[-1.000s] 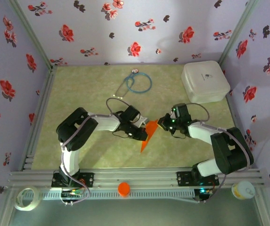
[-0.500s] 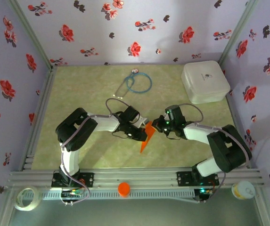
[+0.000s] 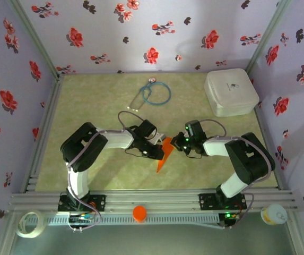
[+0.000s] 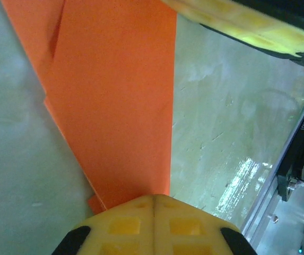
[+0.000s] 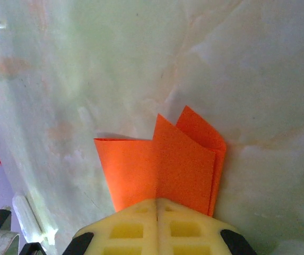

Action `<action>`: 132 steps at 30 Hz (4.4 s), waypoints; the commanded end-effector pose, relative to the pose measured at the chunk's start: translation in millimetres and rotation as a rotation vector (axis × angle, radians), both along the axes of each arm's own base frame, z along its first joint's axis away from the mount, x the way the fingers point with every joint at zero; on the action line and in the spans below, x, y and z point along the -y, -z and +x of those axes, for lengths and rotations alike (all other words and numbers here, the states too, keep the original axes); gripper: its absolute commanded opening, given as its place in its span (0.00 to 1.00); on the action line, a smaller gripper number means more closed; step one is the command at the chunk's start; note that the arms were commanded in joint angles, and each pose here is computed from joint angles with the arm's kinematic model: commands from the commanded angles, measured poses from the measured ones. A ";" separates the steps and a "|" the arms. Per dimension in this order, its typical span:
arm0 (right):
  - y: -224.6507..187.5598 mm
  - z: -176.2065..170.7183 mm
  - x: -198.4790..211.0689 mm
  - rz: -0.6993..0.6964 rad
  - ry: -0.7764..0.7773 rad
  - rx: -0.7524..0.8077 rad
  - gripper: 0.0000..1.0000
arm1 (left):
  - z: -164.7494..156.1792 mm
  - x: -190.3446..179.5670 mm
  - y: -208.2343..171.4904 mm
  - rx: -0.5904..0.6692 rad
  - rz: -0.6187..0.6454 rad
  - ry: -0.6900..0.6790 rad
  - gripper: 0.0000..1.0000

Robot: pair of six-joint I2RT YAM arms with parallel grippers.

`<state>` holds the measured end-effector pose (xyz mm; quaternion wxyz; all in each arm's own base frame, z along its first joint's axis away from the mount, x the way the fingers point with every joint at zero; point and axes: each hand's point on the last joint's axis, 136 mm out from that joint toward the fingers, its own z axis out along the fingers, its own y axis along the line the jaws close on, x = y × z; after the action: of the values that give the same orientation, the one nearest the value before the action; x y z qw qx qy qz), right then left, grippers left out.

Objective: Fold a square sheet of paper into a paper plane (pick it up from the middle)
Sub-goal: Fold the wing for the fifth time at the center of the table.

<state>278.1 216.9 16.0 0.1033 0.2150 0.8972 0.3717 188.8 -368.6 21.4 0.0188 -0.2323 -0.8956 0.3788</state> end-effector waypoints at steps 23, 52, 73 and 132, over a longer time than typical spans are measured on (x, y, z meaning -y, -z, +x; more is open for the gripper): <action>35.7 -16.1 17.8 -0.080 0.057 -0.107 0.00 | -5.7 -3.8 28.8 -0.070 0.158 -0.032 0.03; 39.5 -15.8 16.0 -0.078 0.047 -0.112 0.00 | -12.1 -19.7 -43.5 0.102 0.033 -0.021 0.00; 3.1 0.3 1.0 0.001 0.010 -0.001 0.00 | 15.2 -14.3 34.9 -0.009 0.126 -0.109 0.00; 28.2 3.4 20.8 -0.101 0.006 -0.103 0.00 | 39.3 27.2 -27.7 0.035 -0.086 -0.087 0.00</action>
<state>299.5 211.2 15.9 0.0930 0.2138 0.9035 0.3596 221.0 -385.1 30.1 -0.0187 -0.1991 -0.9003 0.3865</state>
